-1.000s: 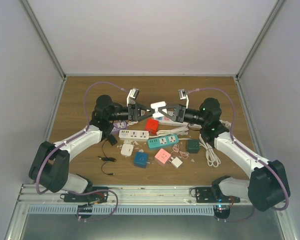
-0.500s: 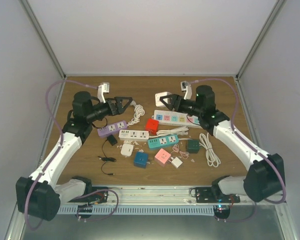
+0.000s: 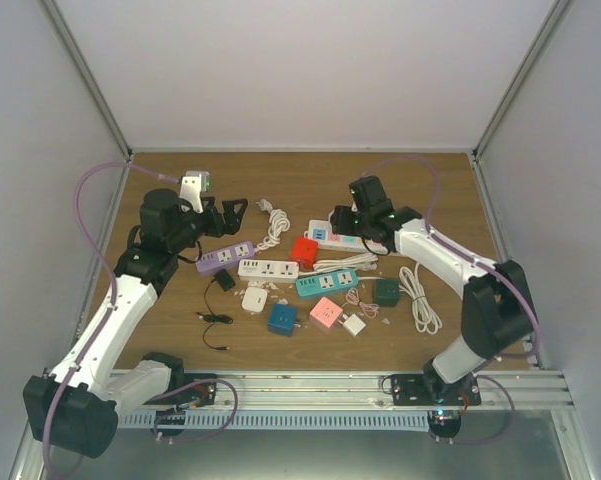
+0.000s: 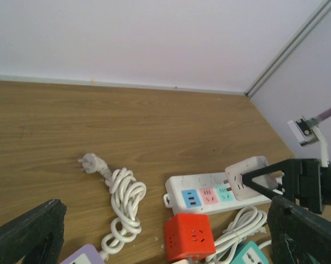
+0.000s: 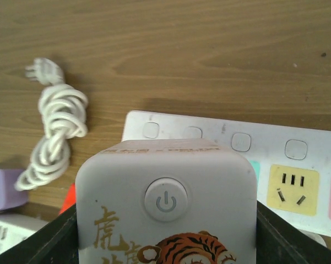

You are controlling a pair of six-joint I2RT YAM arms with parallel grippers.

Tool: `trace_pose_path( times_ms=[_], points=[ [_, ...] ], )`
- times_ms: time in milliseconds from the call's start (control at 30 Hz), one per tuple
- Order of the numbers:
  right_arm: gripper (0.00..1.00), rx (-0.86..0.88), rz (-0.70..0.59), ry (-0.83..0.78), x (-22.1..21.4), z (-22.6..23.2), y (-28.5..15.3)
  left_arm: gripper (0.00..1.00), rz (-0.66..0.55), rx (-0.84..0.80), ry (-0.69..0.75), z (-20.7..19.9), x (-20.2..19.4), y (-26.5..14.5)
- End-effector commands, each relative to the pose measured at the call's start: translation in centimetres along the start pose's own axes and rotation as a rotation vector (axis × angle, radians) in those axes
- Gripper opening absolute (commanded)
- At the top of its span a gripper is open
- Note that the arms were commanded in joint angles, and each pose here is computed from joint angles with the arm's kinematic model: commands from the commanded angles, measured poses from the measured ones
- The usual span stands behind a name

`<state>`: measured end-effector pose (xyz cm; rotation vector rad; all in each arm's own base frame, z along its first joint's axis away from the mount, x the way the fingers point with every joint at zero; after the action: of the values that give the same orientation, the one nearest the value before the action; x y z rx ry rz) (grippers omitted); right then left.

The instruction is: Insert the plug

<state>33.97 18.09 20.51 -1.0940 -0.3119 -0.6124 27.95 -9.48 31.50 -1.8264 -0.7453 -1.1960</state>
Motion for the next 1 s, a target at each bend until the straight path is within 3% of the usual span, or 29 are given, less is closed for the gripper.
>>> trace_pose_path(
  times_ms=[0, 967],
  points=[
    [0.36, -0.1, -0.009, -0.055, 0.3, 0.5, 1.8, 0.99, -0.02, 0.03, 0.042, 0.5, -0.4, 0.1],
    [0.37, -0.262, 0.163, -0.103, -3.1, -0.5, 7.1, 0.99, -0.008, 0.046, 0.045, 0.8, -0.8, 0.1]
  ],
)
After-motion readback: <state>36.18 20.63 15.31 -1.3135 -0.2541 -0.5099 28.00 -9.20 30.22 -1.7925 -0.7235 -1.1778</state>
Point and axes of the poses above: each gripper's point midway between its finger pads, its own y axis out along the fingers, its own z axis along the line the jaws close on, x = y × z, the point moved 7 cm from there along -y, back along the fingers, and after that the axes turned 11 degrees about y, right-handed, at the moved point
